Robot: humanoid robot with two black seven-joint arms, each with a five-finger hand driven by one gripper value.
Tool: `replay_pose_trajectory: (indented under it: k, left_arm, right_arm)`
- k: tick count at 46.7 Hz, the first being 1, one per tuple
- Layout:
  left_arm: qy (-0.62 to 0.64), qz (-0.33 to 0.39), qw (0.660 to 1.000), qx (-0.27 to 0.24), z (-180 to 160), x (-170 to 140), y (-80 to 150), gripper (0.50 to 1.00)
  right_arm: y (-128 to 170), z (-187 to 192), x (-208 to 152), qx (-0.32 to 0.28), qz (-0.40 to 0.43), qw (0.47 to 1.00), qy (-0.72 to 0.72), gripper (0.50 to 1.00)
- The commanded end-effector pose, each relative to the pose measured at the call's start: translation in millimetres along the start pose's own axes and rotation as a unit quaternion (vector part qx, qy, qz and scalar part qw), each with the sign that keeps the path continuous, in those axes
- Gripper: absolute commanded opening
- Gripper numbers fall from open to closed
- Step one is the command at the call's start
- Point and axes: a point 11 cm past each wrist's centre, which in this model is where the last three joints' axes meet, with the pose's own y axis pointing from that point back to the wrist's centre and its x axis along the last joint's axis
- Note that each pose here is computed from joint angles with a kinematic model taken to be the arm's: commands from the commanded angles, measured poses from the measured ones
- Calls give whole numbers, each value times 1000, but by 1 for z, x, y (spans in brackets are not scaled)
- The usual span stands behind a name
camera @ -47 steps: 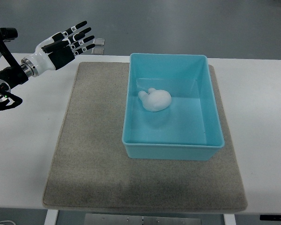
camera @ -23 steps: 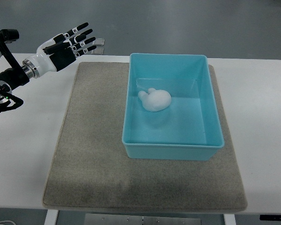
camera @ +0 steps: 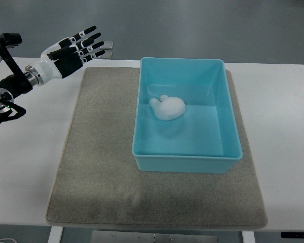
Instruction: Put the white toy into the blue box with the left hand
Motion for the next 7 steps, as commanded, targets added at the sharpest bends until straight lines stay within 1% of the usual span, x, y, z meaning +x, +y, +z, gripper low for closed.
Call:
replay_pose_trajectory:
  k: [1,7]
  left_arm:
    - [0,0,1000,0,0,0,0,999]
    - [0,1,1000,0,1,0,0,1000]
  right_arm:
    - [0,0,0,-2,-1,1000,1,936]
    - [0,1,-2,-3,-5,1000,2,936]
